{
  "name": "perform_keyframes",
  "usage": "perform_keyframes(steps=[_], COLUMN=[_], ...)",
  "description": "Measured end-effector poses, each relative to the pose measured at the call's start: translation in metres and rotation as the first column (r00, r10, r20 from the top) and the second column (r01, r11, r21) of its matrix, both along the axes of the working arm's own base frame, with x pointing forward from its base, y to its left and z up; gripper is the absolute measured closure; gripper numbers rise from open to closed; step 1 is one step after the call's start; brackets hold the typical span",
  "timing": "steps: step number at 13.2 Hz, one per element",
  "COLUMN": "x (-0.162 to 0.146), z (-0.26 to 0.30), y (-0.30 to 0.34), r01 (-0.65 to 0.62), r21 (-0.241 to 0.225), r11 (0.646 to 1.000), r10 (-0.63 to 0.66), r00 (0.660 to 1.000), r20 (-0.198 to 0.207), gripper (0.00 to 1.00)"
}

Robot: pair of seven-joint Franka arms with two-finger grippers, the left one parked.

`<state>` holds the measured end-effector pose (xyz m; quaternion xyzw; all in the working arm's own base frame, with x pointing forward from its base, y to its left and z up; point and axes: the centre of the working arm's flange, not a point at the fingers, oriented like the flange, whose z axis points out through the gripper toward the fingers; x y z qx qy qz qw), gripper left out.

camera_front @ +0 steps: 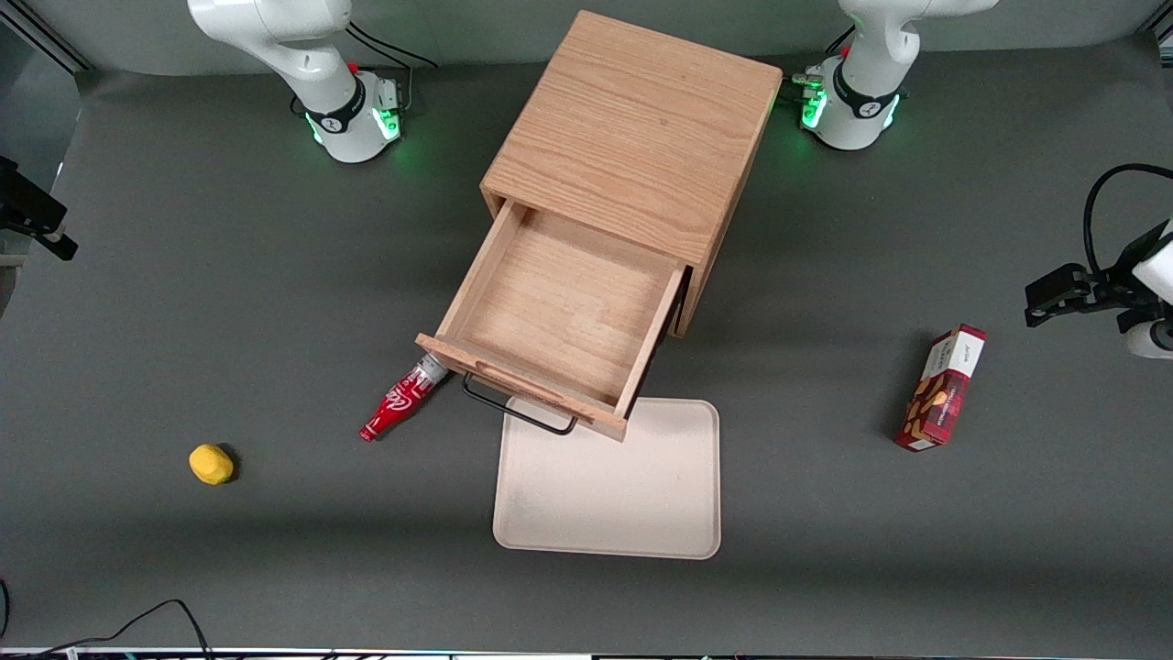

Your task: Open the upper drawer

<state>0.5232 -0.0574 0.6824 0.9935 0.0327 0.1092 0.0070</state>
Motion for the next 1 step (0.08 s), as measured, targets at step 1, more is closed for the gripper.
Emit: perform_keyframes(steps=[1], x=[0.0003], z=[0.0035], y=[0.0019], r01=[-0.003], r21=[-0.001], r11=[1.0], r10=[0.003], r00=[1.0], r20=[0.007], gripper=[0.0])
